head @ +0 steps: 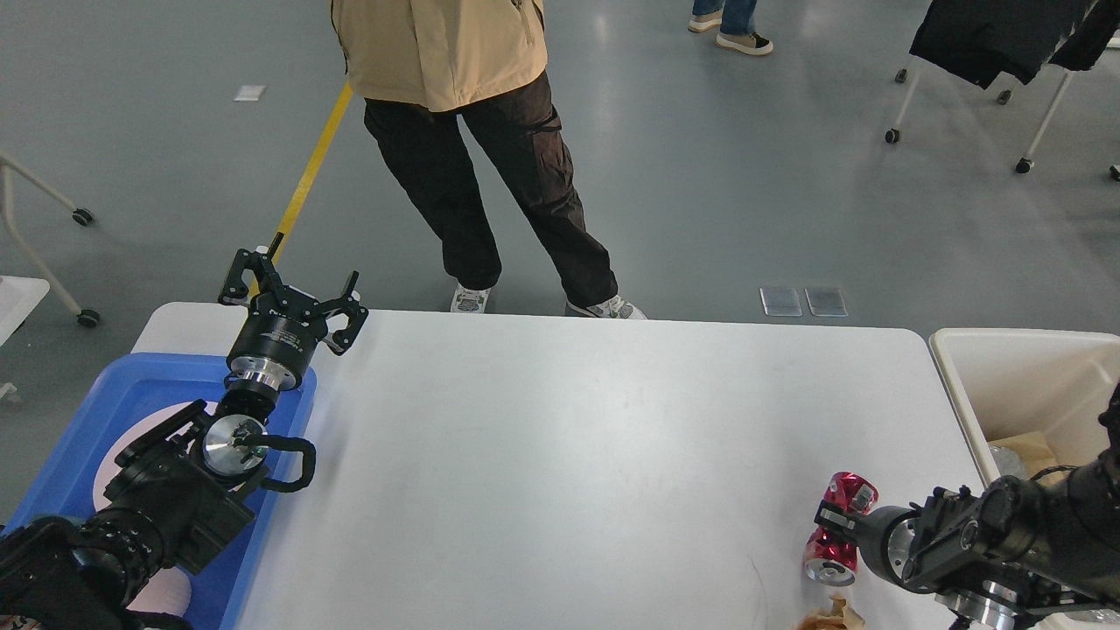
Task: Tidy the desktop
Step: 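Lift the red can and drop it into the white bin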
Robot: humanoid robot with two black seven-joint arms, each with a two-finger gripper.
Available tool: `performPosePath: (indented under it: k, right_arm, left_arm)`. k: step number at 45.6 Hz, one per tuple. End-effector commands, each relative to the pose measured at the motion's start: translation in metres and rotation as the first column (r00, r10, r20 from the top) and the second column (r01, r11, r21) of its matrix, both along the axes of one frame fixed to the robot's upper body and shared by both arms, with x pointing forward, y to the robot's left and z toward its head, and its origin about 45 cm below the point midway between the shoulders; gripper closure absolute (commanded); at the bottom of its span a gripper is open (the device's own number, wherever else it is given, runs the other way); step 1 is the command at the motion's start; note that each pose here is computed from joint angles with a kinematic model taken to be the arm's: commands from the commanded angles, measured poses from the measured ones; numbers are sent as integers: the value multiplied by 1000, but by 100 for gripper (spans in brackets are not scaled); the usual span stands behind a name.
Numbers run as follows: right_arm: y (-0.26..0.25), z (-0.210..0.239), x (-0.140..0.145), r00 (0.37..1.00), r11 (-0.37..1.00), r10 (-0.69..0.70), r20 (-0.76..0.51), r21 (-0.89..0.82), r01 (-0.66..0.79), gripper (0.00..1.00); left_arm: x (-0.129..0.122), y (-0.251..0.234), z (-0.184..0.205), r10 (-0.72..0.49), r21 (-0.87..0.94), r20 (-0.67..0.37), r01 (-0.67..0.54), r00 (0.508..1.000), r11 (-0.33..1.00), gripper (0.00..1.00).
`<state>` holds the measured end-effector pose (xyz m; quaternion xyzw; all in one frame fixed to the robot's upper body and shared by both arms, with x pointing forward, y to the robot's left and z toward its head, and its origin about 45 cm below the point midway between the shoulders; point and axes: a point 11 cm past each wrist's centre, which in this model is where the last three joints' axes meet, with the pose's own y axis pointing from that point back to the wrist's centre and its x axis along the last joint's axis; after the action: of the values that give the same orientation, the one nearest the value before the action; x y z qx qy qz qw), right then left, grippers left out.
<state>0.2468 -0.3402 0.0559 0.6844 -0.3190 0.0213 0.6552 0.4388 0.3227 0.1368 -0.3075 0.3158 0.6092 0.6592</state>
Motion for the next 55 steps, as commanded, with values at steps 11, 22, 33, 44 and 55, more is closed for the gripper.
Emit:
performPosePath:
  k: [11,22,33,44,55]
  right_arm:
    - [-19,123,89,995,996,15,101,87,-24,100]
    - [85,290,122,948,908,300,104,274,-317,100]
    - [91,270,115,947,917,310,87,235,-322,100]
    - [-73,161,122,997,997,65,43,-31,-64,100]
    - [-211,90,102,981,926,-75,178,-351,135,100]
  left_arm:
    - [0,1,0,1,1,0,-1,1000,1000,1]
    - [0,1,0,1,1,0,-1,1000,1000,1]
    - [0,-1,0,-1,-1,0,1,1000,1000,1]
    - [0,-1,0,-1,-1,0,1,1000,1000,1]
    - [0,1,0,1,1,0,-1,1000,1000,1]
